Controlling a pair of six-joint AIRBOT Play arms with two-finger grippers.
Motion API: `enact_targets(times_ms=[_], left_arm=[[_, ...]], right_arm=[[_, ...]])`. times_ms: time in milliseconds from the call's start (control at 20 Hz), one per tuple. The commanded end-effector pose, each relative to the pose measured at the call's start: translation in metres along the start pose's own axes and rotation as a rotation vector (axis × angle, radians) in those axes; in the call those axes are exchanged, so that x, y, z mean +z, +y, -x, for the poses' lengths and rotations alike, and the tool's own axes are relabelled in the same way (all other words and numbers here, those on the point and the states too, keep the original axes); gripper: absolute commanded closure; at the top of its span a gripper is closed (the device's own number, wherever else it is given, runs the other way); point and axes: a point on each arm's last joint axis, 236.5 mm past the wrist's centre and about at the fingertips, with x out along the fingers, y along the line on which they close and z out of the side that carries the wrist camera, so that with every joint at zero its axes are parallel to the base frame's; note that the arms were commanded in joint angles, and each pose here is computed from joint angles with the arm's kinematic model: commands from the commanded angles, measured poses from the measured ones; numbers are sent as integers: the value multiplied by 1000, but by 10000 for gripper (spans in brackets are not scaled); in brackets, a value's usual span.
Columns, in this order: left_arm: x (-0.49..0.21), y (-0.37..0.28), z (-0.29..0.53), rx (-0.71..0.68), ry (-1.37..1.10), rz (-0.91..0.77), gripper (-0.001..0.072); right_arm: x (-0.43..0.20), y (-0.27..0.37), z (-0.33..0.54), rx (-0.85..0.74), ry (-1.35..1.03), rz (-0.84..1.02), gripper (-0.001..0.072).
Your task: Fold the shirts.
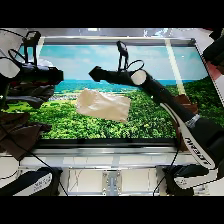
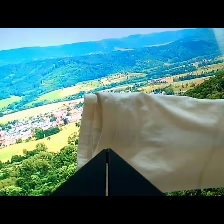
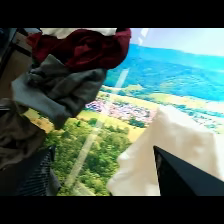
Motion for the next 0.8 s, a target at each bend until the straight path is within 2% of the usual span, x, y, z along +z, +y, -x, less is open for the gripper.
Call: enact_targets(times_ms=[0,100,200,450,500,750], left_arm=[[-3,3,3,4,8,4,695],[-3,3,3,4,8,4,695],[-3,3,2,3,11,5,695],[-10,4,-12,-6,44,17,695],[-12,5,-16,-7,53,19,695],[-18,7,-28,-10,82,28,695]], right_arm=[[-19,-90,71,-248,253,67,109],[-40,-157,124,-431,405,3,107],[-61,-194,146,-462,460,-133,104],[-140,-208,102,-121,494,-584,103],[-155,-210,90,-79,499,-648,83],[-183,-195,21,26,480,-735,83]])
